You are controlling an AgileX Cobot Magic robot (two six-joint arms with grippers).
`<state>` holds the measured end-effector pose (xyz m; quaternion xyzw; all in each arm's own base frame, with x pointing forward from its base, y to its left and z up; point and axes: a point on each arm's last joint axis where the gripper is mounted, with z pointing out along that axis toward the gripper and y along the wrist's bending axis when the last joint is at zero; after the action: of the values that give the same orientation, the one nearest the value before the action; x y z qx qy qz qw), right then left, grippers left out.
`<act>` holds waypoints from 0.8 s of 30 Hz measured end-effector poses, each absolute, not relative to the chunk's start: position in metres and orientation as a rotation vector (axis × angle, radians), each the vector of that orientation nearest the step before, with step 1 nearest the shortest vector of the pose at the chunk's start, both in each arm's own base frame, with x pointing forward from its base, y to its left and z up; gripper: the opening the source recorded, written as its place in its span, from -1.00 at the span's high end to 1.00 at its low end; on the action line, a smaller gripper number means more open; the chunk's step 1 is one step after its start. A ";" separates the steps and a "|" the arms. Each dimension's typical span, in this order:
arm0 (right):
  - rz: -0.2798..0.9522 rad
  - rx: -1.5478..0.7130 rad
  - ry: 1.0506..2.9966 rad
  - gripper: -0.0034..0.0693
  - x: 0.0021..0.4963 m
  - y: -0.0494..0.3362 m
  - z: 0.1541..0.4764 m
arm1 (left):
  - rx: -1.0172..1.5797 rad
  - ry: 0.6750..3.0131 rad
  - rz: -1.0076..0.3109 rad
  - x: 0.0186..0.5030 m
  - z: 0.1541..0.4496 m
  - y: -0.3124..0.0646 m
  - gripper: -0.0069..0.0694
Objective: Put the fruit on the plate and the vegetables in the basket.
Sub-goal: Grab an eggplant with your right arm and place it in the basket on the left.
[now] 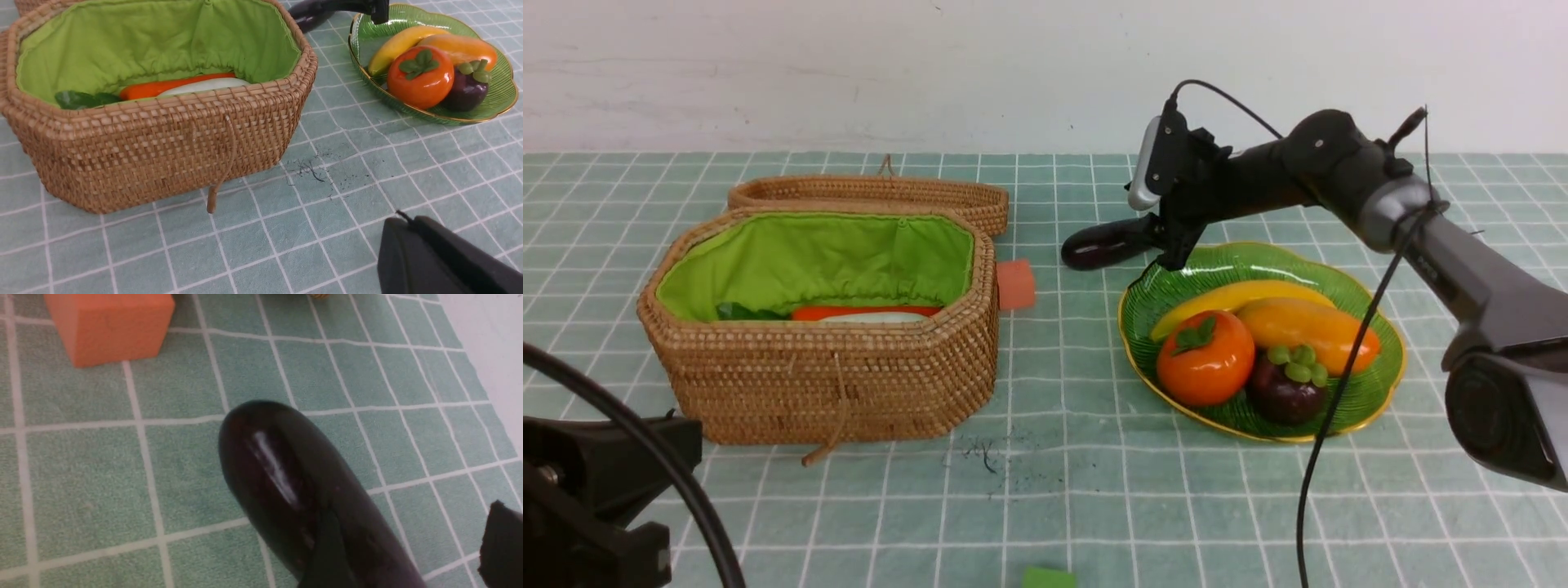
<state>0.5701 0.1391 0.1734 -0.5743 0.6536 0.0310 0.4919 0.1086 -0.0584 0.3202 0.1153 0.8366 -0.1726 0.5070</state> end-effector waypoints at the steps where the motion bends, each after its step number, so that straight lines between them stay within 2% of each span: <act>1: 0.075 -1.391 1.589 -0.42 0.571 0.139 0.171 | 0.278 2.018 -0.416 0.109 0.320 -0.058 0.85; 24: 0.087 -1.388 1.594 -0.43 0.570 0.150 0.159 | 0.266 2.027 -0.437 0.108 0.320 -0.059 0.85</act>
<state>0.5704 0.1496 0.1591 -0.5715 0.6565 0.0356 0.4911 0.1080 -0.0592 0.3197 0.1102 0.8389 -0.1808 0.5015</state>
